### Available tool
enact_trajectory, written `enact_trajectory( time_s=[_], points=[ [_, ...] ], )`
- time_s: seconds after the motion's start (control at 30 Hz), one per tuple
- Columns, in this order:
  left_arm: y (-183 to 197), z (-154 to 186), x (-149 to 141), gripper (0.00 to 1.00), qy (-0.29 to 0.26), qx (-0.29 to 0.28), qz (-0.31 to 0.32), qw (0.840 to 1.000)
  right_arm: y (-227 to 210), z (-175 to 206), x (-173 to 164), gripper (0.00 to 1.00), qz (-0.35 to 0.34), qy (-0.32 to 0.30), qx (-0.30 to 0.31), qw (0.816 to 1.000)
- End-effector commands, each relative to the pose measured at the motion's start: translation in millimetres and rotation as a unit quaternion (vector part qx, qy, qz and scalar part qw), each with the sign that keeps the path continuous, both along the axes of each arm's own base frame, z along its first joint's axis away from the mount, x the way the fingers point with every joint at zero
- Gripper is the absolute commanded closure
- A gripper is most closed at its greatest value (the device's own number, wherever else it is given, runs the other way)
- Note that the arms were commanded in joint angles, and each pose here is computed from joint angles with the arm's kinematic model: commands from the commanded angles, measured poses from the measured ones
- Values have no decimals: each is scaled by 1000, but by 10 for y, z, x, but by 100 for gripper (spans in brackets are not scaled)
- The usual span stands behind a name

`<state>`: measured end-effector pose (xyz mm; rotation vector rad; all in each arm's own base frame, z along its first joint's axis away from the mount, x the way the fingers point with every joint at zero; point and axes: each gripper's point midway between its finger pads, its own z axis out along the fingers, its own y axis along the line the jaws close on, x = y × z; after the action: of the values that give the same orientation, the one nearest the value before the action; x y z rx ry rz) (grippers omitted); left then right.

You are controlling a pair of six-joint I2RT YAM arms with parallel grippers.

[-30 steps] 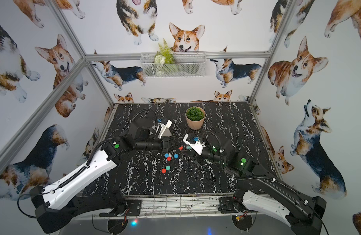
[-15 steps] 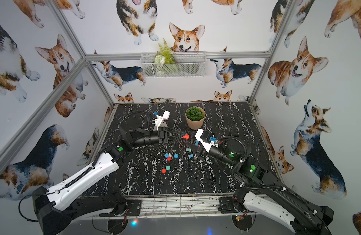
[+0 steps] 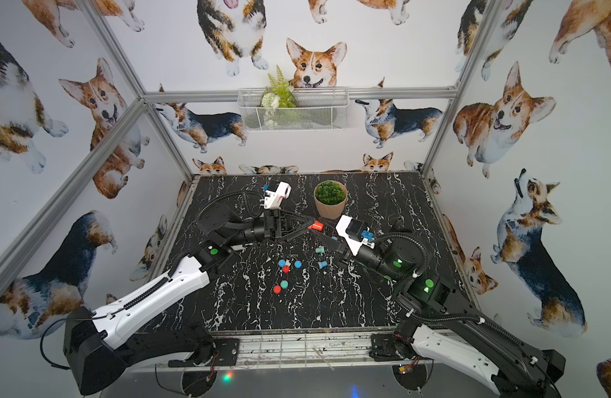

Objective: Close the stamp cap
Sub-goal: Pick up the stamp from the center of the board.

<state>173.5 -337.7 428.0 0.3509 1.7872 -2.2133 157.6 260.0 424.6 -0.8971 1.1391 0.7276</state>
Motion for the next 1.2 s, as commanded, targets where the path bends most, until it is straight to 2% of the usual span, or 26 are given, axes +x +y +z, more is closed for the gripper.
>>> enact_trajectory(
  time_s=[0.0,0.23,0.63,0.83,1.17],
  points=[
    [37,155,-97,88,-15,-23,-21,999,-16,76,15,64,-8,-17,10,1000],
    [40,148,-122,89,-14,-21,-28,999,5,157,-26,65,6,-25,23,999],
    [39,135,-125,89,-15,-20,-29,999,59,232,-49,75,21,-31,28,999],
    [38,96,-123,90,-10,-16,-29,999,66,269,-75,74,30,-31,37,998],
    [27,3,-112,90,-8,0,-25,1000,62,265,-47,89,25,-16,39,999]
  ],
)
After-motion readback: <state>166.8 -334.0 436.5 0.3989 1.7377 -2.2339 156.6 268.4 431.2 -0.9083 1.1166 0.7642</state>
